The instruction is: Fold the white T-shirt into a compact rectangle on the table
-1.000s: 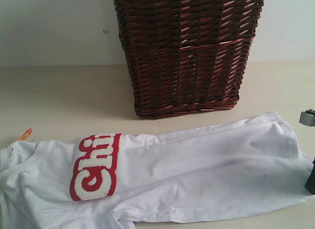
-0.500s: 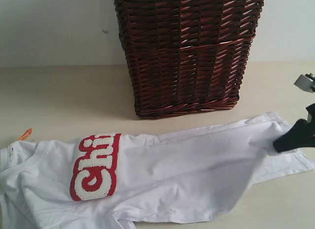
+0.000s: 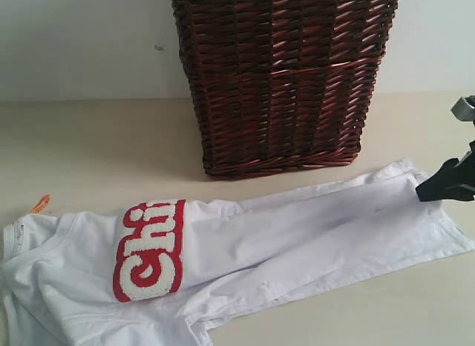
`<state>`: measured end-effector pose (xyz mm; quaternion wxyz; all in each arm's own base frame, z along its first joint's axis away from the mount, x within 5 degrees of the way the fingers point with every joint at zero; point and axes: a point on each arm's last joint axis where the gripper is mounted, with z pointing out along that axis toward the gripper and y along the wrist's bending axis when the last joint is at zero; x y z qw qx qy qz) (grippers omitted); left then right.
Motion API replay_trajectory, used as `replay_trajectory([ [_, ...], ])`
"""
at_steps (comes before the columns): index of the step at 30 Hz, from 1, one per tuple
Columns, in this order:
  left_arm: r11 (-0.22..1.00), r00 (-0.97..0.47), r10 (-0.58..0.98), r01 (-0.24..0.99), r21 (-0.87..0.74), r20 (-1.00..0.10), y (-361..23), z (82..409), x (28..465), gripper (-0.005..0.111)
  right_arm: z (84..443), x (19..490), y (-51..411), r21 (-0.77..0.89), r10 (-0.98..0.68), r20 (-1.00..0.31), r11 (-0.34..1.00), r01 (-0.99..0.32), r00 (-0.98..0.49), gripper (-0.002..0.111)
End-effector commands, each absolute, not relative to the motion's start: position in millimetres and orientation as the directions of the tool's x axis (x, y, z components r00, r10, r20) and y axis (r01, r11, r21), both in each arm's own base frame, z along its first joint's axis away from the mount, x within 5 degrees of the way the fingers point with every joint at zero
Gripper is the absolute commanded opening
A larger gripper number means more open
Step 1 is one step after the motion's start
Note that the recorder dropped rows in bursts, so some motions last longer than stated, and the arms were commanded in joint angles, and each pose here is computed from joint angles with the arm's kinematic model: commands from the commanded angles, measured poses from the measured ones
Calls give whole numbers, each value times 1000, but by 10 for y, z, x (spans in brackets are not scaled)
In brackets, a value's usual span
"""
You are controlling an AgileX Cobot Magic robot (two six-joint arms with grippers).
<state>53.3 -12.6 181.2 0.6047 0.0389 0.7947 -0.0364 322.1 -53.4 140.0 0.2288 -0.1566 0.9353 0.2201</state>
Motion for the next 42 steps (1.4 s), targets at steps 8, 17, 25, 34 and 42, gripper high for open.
replay_trajectory([
  [8,994,-257,17,111,-12,-966,-130,1819,529,0,1760,2898,-548,249,-462,-376,784,-568,-803,43],
  [17,994,-257,17,111,-12,-966,-130,1819,529,0,1314,3002,-658,239,-445,-285,825,-512,-849,41],
  [25,994,-257,17,111,-12,-966,-130,1819,529,0,1010,2989,-629,339,-445,-230,797,-500,-866,12],
  [34,994,-257,17,111,-12,-966,-130,1819,529,0,1210,2676,-614,492,-640,-62,648,-582,-766,0],
  [42,994,-257,17,111,-12,-966,-130,1819,529,0,1836,2599,-584,314,-683,-190,638,-703,-705,34],
])
